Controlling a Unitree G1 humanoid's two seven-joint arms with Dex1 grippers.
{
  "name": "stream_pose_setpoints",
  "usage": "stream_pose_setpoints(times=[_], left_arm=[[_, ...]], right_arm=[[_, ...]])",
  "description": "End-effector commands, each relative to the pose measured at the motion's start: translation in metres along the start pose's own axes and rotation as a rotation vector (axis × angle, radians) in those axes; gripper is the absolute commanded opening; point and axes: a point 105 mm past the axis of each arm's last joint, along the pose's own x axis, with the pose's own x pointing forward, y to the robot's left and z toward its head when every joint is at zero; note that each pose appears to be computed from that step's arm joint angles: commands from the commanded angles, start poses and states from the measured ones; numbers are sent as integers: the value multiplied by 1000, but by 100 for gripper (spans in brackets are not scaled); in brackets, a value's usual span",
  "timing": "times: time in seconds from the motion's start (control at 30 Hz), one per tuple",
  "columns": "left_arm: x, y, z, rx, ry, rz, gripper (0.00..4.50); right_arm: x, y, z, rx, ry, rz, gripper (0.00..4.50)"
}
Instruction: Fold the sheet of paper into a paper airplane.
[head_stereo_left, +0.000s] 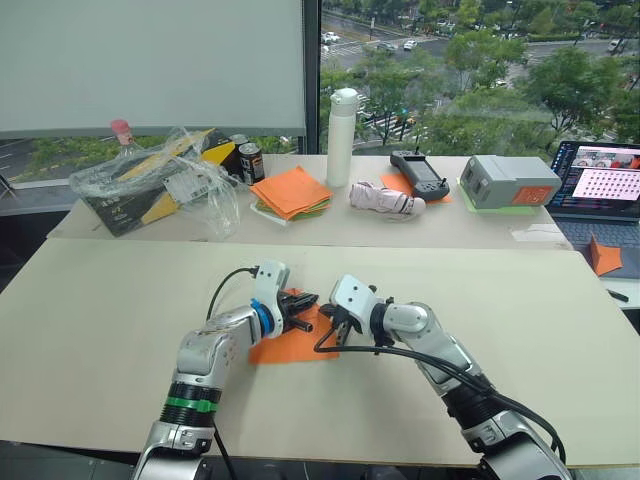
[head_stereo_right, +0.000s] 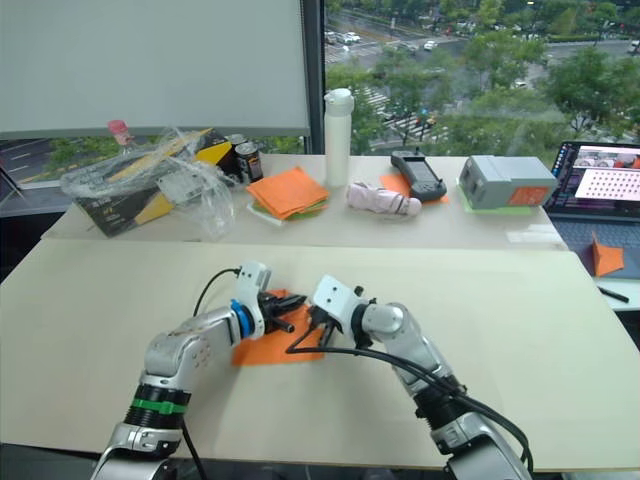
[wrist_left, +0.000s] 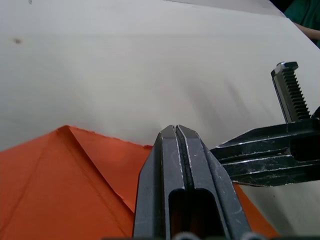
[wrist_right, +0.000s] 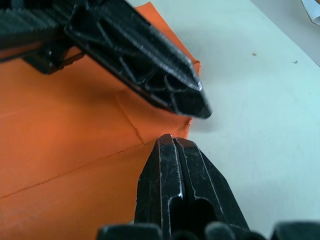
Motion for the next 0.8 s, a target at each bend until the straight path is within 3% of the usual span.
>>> stream_pose_setpoints(times=[0.03,0.3,0.5,0.8], left_arm=[[-1,-6,2,19,-10,-21,0],[-2,5,-11,17,21,14,0],[-2,35,-7,20,18,101,0],[-5,44,-8,30,17,124,0]], right_arm=[[0,7,-21,33,81,18,1],[0,6,-17,36,71,8,1],[-1,4,-13,32,64,3,1],[-1,3,-13,30,65,1,1]])
